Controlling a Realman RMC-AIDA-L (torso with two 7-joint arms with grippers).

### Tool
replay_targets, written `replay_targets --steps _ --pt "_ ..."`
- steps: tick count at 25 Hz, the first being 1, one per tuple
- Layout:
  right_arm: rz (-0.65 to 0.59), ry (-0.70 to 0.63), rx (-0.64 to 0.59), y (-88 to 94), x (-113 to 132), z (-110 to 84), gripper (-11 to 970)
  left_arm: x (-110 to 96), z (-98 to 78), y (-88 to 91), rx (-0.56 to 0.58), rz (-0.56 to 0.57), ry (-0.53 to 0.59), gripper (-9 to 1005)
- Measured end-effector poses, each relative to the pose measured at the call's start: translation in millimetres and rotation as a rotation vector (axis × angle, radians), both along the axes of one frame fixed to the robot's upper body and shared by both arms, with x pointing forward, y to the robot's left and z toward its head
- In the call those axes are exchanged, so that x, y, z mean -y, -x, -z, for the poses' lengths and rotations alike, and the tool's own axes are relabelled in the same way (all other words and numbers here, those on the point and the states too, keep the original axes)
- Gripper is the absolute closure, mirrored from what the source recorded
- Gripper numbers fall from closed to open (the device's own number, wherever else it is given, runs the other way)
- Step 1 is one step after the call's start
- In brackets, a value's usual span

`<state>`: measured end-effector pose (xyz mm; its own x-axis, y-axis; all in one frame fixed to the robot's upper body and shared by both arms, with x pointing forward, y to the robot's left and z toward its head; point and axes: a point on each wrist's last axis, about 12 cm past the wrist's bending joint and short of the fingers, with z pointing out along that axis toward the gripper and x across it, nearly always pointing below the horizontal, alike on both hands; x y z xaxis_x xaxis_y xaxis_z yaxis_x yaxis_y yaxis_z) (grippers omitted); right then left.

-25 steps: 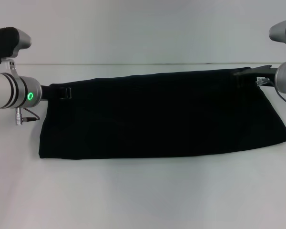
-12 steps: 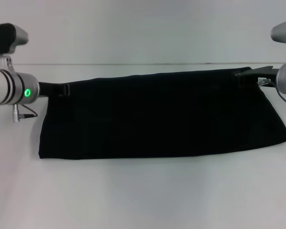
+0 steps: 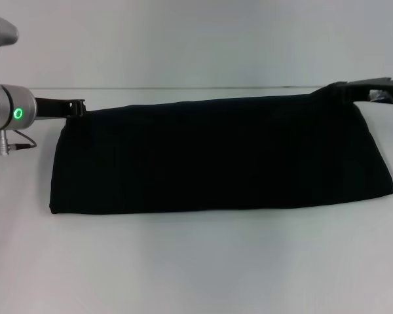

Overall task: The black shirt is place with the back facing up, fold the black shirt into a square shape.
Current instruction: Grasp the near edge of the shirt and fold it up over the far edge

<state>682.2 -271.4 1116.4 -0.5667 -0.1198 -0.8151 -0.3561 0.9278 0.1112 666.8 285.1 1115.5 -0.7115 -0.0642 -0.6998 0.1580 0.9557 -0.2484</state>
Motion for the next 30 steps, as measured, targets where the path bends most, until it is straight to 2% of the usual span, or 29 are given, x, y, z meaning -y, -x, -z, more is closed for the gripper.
replay_targets --steps 9,16,24,27,30 --pt "0.047 -0.022 0.018 -4.4 22.7 -17.3 940 -9.7 -13.0 0.2 0.026 0.003 0.001 995" --pt "0.064 -0.016 0.037 -8.3 30.4 -25.7 940 -13.3 -24.2 -4.7 0.064 -0.006 0.0 993" --pt "0.064 0.003 0.078 -19.1 24.0 -39.3 940 -12.8 -32.8 -12.2 0.101 -0.018 -0.014 990" --pt "0.07 0.004 0.08 -20.5 19.7 -37.7 940 -12.4 -31.9 -13.2 0.105 -0.024 -0.019 989" --pt "0.083 0.006 0.071 -19.8 15.7 -30.9 940 -9.5 -23.9 -13.1 0.103 -0.037 -0.024 988"
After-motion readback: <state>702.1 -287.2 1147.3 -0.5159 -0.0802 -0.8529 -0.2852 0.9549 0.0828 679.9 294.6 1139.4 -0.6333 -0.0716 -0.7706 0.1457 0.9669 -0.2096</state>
